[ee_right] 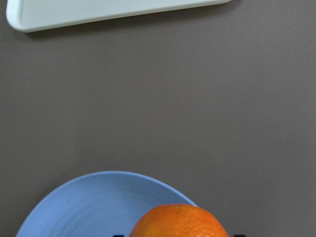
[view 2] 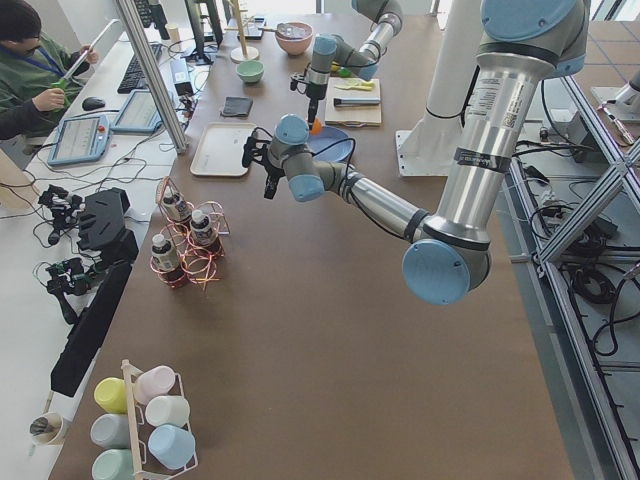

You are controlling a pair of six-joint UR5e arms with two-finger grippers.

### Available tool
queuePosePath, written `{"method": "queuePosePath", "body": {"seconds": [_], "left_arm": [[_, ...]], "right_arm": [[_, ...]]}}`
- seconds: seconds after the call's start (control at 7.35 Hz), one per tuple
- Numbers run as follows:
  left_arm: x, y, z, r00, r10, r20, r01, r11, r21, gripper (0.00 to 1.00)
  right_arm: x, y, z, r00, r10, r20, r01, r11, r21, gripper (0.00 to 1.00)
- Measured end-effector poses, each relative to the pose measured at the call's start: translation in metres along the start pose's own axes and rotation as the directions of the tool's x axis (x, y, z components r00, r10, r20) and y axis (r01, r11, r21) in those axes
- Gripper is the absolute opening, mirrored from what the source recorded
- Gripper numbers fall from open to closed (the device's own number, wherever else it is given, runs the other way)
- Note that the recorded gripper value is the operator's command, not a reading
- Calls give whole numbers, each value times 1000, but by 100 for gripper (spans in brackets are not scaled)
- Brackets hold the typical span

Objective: Pick orange to plate
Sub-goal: 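Carry the orange with the right gripper over the blue plate and lower it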

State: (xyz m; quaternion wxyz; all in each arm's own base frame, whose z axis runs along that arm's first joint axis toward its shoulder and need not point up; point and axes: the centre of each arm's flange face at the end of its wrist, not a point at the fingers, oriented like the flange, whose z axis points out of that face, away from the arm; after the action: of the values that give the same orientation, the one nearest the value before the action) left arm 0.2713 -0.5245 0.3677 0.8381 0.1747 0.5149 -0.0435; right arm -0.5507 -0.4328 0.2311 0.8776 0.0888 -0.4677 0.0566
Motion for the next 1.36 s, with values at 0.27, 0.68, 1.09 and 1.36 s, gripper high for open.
{"method": "queuePosePath", "body": {"seconds": [0.27, 0.68, 1.09, 1.36], "left_arm": [[-15, 0, -2, 1000, 0, 15, 0, 1000, -8, 98], [-26, 3, 0, 1000, -5, 29, 5, 1000, -15, 98], [-29, 4, 1, 999, -7, 33, 8, 1000, -17, 98], [-39, 7, -4, 999, -9, 37, 10, 1000, -27, 98]], "right_arm": [[-24, 43, 15, 1000, -6, -2, 7, 1000, 1, 0], [-36, 55, 21, 1000, -14, -5, 14, 1000, 5, 99], [-39, 41, 16, 1000, -4, -3, 4, 999, 35, 100], [-38, 40, 5, 1000, -2, -24, 2, 999, 32, 100]]}}
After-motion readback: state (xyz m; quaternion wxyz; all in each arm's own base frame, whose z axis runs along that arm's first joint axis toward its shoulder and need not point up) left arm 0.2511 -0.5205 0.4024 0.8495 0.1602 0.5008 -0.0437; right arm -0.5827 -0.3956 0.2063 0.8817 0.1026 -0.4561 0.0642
